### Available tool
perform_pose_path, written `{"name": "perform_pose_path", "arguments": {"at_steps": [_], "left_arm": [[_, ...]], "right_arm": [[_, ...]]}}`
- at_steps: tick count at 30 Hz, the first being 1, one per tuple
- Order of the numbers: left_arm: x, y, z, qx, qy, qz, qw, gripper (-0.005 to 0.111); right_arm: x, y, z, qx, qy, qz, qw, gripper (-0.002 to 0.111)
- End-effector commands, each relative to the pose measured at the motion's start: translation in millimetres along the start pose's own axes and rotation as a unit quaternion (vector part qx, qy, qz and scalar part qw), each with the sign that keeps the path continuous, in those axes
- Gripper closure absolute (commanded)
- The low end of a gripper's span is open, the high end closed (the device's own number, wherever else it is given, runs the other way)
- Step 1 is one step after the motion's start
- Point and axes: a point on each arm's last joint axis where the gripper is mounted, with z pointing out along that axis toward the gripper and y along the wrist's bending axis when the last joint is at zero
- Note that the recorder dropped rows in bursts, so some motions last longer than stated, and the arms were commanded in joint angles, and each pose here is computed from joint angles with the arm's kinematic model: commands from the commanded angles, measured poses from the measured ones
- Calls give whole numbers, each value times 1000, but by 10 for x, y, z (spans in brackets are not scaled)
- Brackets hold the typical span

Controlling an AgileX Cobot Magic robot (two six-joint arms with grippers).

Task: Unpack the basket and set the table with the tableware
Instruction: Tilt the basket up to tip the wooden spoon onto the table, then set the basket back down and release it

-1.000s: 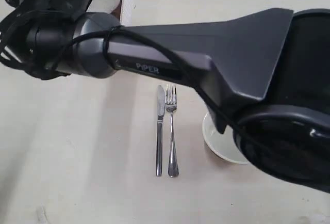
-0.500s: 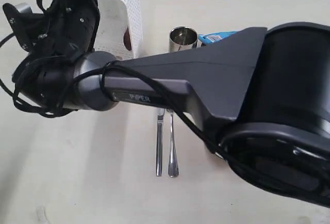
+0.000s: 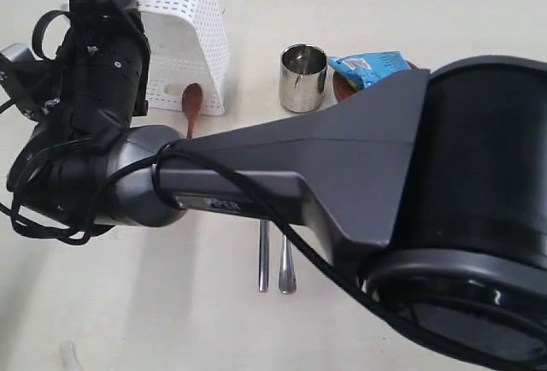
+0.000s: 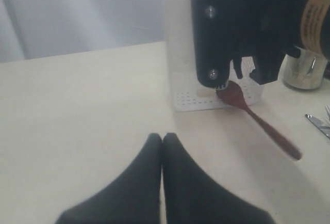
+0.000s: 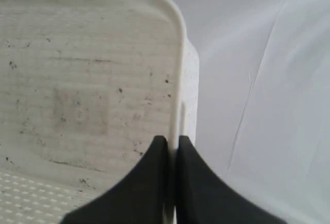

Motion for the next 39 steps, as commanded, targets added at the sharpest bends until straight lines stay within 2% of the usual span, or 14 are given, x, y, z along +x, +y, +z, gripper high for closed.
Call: {"name": "perform_pose_path", "arguments": {"at_steps": [1,6,11,15,17,19,22,23,24,25,27,29,32,39], "left_arm": [[5,-3,-1,3,-1,1,1000,107],[5,-3,-1,3,-1,1,1000,107],[5,-3,-1,3,-1,1,1000,107],[5,-3,-1,3,-1,1,1000,107],[5,-3,-1,3,-1,1,1000,107],[5,-3,-1,3,-1,1,1000,107],[5,-3,-1,3,-1,1,1000,107],[5,-3,-1,3,-1,1,1000,107],[5,-3,-1,3,-1,1,1000,107],[5,-3,-1,3,-1,1,1000,107],[5,-3,-1,3,-1,1,1000,107],[5,-3,-1,3,-1,1,1000,107],[5,-3,-1,3,-1,1,1000,107],[5,-3,-1,3,-1,1,1000,107]], "right_arm": [[11,46,12,-20,-4,13,1000,109],[101,-16,152,-49,12,52,997,109],[255,-312,353,-87,51,145,984,109],[479,-646,613,-124,99,263,952,109],[614,-807,772,-115,121,328,930,109],[784,-921,928,-104,151,398,899,109],[873,-871,1060,-214,170,496,824,109],[914,-806,1119,-277,178,539,775,109],[943,-763,1152,-310,183,560,746,109],[1010,-705,1208,-363,193,592,693,109],[1134,-657,1300,-407,210,630,628,109],[1184,-661,1354,-420,210,659,587,109],[1206,-687,1410,-424,197,690,553,109],[1206,-405,1494,-427,242,697,523,108]]}}
